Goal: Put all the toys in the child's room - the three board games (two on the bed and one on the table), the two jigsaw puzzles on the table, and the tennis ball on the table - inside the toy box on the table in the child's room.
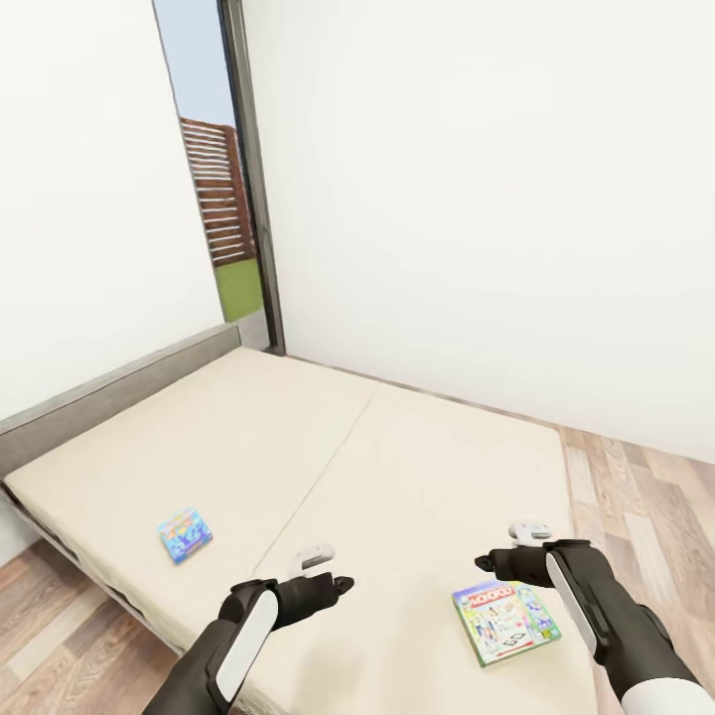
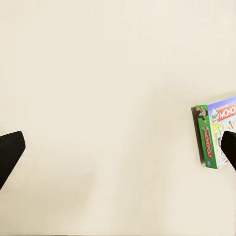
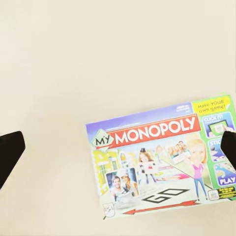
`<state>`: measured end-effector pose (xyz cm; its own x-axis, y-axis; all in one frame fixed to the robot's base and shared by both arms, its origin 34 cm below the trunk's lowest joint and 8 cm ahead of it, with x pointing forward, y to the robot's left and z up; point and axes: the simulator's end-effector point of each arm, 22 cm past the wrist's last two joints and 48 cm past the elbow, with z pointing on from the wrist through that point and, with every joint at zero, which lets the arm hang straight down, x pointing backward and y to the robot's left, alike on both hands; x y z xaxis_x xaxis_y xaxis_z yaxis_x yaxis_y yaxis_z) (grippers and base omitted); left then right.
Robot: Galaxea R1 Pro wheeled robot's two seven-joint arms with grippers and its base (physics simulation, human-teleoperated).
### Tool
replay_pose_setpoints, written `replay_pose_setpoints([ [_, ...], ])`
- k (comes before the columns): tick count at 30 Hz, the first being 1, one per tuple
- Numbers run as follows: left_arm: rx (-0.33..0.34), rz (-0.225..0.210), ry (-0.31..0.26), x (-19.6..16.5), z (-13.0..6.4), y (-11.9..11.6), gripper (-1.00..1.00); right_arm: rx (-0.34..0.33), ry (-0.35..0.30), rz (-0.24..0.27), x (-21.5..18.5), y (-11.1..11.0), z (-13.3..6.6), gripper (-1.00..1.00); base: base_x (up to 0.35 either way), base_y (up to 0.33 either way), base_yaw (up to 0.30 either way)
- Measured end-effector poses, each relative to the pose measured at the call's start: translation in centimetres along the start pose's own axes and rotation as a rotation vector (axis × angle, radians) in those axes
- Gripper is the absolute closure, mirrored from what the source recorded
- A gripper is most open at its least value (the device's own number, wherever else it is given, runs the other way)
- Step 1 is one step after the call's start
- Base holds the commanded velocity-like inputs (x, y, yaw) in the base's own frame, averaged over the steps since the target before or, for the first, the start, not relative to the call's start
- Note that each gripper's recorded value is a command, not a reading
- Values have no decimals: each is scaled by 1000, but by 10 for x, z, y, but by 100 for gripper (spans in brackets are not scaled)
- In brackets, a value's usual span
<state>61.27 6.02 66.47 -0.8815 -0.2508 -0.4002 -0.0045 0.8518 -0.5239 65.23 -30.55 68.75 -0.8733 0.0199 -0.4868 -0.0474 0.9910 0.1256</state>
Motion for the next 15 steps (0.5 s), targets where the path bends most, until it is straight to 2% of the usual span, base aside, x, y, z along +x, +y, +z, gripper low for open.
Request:
replay_pose_setpoints([
  [6,0,0,0,0,0,0,-100,0,0,0,0,0,0,-100,3,2,144],
  [15,0,0,1,0,0,0,-100,0,0,0,0,0,0,-100,1,1,56],
])
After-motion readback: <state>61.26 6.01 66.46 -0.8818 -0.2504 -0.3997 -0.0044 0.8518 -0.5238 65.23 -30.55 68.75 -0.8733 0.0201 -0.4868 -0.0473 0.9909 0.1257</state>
